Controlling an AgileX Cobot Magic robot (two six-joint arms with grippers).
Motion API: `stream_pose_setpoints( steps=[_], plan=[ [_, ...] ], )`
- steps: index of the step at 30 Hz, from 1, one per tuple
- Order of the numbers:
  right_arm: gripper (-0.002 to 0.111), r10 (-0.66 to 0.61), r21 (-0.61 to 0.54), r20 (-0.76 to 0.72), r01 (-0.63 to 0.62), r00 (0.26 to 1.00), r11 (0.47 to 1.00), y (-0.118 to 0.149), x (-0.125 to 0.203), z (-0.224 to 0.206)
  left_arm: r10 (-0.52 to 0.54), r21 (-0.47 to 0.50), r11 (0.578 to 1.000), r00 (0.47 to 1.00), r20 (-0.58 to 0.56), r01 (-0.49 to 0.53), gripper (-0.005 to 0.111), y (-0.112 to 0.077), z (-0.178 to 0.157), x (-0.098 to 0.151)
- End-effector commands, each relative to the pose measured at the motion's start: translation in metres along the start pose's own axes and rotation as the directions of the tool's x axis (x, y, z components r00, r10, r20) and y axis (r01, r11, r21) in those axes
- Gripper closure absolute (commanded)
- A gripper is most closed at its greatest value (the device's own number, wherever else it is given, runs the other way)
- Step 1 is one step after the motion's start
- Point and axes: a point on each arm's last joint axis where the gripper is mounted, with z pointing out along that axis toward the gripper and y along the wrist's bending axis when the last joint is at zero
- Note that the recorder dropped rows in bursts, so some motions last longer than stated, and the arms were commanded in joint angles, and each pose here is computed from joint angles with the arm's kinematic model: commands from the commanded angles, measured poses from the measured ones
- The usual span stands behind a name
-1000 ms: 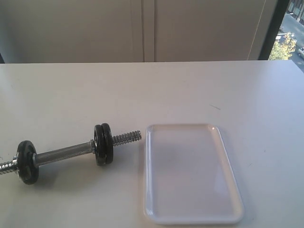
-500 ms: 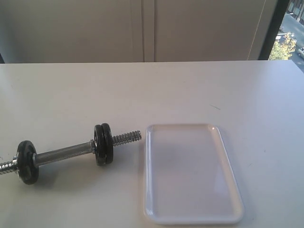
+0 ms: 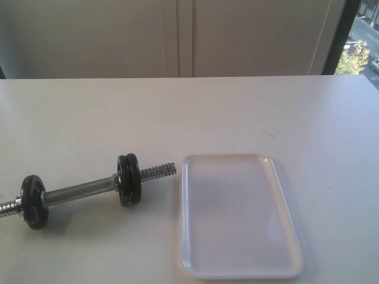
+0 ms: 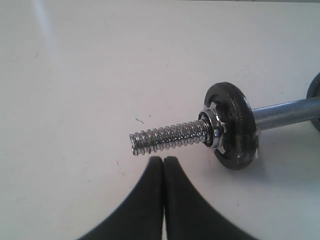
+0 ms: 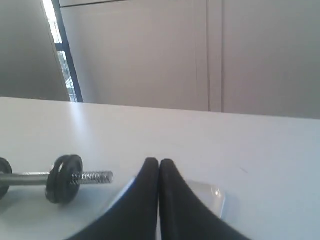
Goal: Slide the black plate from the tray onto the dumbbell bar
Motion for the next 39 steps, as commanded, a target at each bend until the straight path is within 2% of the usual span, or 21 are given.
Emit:
stream_pose_setpoints(
  steps=[1, 4, 9, 16, 24, 39],
  plan=[
    [0.108, -0.026, 0.11, -0.062, 0.033, 0.998, 0.993, -0.014, 0.042, 0.006, 0.0, 0.003, 1.0, 1.0, 0.004, 0.0, 0.107, 0.0, 0.0, 0.001],
    [0.108, 0.006, 0.187, -0.156, 0.024, 0.988, 0.982, -0.024, 0.07, 0.01, 0.0, 0.003, 1.0, 1.0, 0.004, 0.0, 0.107, 0.0, 0.0, 0.001],
    [0.108, -0.042, 0.262, -0.18, 0.089, 0.983, 0.961, -0.031, 0.073, 0.009, 0.0, 0.003, 1.0, 1.0, 0.004, 0.0, 0.107, 0.0, 0.0, 0.001],
    [0.108, -0.085, 0.272, -0.193, 0.137, 0.977, 0.952, -0.033, 0.073, 0.008, 0.0, 0.003, 1.0, 1.0, 0.004, 0.0, 0.107, 0.0, 0.0, 0.001],
    [0.108, -0.038, 0.309, -0.178, 0.093, 0.983, 0.946, -0.035, 0.073, 0.008, 0.0, 0.003, 1.0, 1.0, 0.004, 0.0, 0.107, 0.0, 0.0, 0.001],
    [0.108, -0.058, 0.359, -0.179, 0.12, 0.982, 0.926, -0.038, 0.072, 0.007, 0.0, 0.003, 1.0, 1.0, 0.004, 0.0, 0.107, 0.0, 0.0, 0.001]
  ],
)
